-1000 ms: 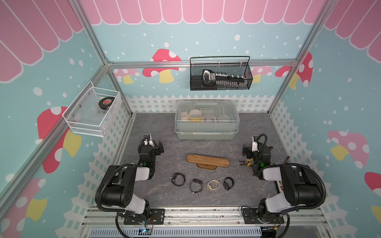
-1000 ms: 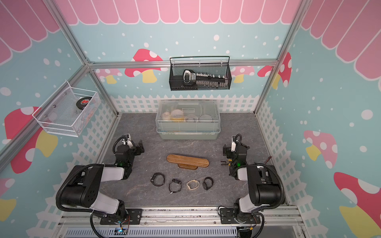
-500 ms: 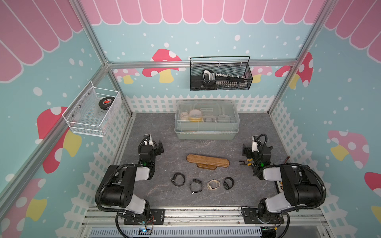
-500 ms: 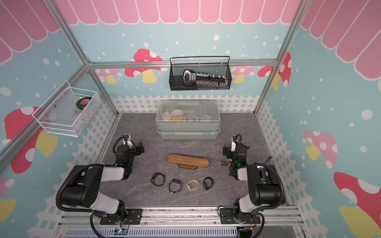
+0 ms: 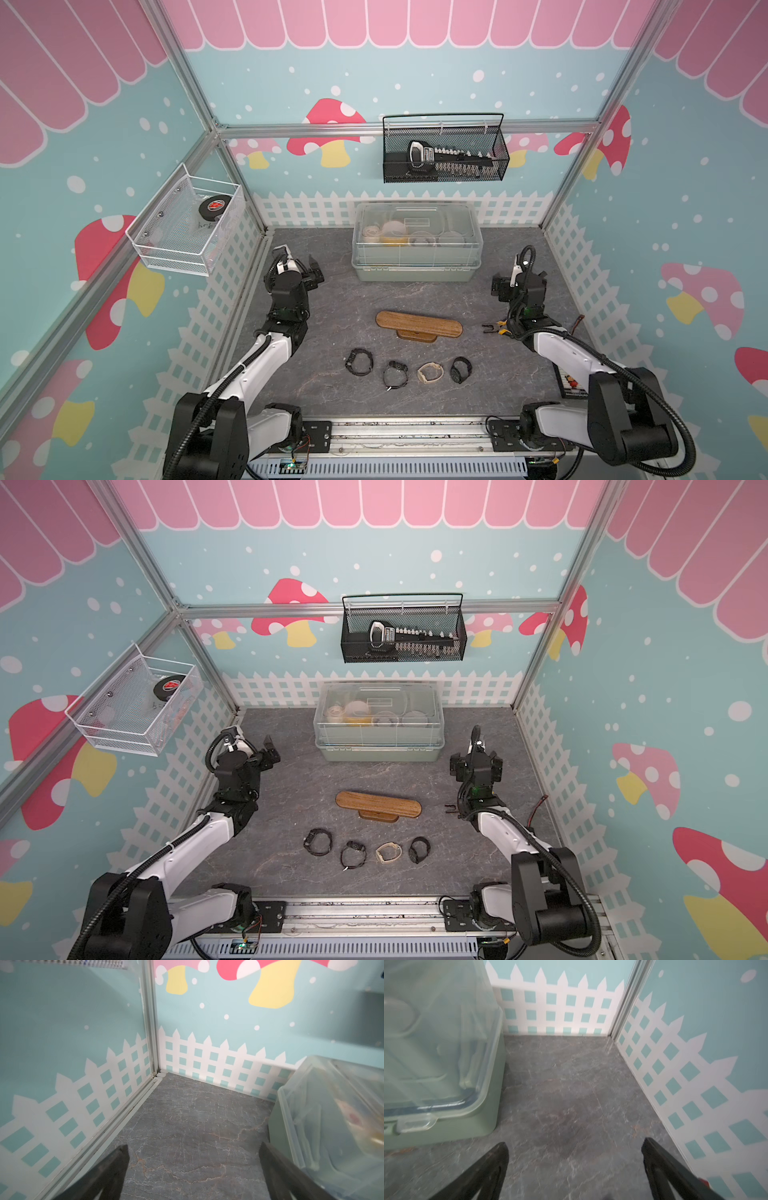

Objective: Place watch on stand
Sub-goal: Pick up the watch at the center of the board.

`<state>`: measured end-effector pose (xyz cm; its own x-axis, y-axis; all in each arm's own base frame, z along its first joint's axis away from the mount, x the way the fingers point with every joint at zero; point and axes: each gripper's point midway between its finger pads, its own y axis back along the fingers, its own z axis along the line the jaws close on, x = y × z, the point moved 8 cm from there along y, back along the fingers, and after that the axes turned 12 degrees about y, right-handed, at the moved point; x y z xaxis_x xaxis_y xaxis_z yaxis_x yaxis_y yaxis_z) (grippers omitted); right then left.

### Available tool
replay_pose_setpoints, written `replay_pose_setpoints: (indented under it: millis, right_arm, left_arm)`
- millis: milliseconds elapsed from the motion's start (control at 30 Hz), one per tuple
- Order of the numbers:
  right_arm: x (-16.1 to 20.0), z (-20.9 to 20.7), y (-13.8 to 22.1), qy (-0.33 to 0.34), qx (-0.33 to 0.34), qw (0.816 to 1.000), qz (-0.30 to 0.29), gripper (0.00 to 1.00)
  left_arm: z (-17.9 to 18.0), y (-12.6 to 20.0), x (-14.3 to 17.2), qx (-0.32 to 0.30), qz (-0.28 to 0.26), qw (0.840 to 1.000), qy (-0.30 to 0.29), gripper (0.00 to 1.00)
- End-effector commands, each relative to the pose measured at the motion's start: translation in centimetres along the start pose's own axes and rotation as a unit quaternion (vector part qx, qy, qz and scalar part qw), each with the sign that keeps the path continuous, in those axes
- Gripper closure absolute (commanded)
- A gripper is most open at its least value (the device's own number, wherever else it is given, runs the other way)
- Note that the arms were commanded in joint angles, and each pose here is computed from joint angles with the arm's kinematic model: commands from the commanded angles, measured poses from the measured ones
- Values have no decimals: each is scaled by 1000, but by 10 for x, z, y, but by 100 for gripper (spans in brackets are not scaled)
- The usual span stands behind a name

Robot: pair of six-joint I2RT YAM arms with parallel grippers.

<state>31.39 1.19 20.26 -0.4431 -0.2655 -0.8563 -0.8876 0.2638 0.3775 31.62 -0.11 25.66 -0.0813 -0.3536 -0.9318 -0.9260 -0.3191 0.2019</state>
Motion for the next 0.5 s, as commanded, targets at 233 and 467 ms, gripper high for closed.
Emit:
replay_pose_setpoints:
  millis: [233, 467]
  right_arm:
    - [-23, -13, 63, -45, -54, 996, 62, 11]
    - [-43, 1, 84, -69, -191, 975, 87, 97]
  left_arm:
    - [22, 23, -24, -189, 102, 972, 93, 1]
    - [10, 40, -42, -94, 113, 980, 133, 1]
